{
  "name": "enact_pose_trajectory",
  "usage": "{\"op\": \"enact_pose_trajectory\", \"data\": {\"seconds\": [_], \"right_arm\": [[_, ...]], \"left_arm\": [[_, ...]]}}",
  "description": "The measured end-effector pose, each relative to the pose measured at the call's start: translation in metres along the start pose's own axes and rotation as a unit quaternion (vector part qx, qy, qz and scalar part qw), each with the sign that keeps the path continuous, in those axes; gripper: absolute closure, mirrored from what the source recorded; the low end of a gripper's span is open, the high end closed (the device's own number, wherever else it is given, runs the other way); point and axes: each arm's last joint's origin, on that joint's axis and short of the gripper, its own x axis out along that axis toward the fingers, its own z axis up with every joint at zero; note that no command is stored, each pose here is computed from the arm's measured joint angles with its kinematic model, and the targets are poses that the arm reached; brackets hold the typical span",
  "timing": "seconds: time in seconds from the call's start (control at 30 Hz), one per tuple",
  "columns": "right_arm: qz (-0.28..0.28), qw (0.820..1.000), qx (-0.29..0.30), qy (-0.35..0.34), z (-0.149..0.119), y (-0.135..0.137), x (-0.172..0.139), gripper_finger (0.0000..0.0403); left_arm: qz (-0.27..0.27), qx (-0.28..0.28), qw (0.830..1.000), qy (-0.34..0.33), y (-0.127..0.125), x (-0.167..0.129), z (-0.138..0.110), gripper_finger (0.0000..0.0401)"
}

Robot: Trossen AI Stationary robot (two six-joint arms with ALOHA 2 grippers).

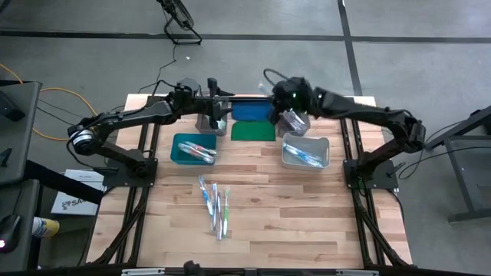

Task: Pick & Place Toothbrushes
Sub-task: Put the violet toothbrush into the right black bin

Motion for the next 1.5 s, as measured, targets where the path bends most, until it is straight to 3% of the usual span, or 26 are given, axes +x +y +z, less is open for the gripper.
{"op": "enact_pose_trajectory", "data": {"seconds": [0.17,0.27,0.43,0.57,0.83,1.23,1.5], "right_arm": [[-0.022,0.993,0.058,0.097,0.001,-0.034,-0.005,0.0388],[-0.025,0.988,0.092,0.118,-0.002,-0.050,-0.005,0.0388],[-0.038,0.975,0.128,0.179,-0.015,-0.068,-0.001,0.0388],[-0.015,0.963,0.151,0.222,-0.026,-0.079,0.011,0.0388],[-0.017,0.937,0.165,0.306,-0.053,-0.090,0.042,0.0386],[-0.026,0.918,0.153,0.366,-0.079,-0.102,0.071,0.0384],[-0.022,0.916,0.151,0.371,-0.082,-0.102,0.074,0.0383]], "left_arm": [[-0.007,0.009,0.998,0.057,0.001,-0.009,-0.008,0.0152],[-0.022,0.000,0.995,0.093,-0.001,-0.011,-0.018,0.0160],[-0.023,-0.007,0.993,0.114,0.001,-0.014,-0.026,0.0171],[-0.021,-0.007,0.993,0.113,0.002,-0.014,-0.026,0.0179],[-0.027,-0.009,0.993,0.117,0.001,-0.014,-0.027,0.0183],[-0.030,-0.016,0.993,0.117,0.000,-0.014,-0.027,0.0183],[-0.034,-0.017,0.992,0.119,-0.001,-0.014,-0.028,0.0183]]}}
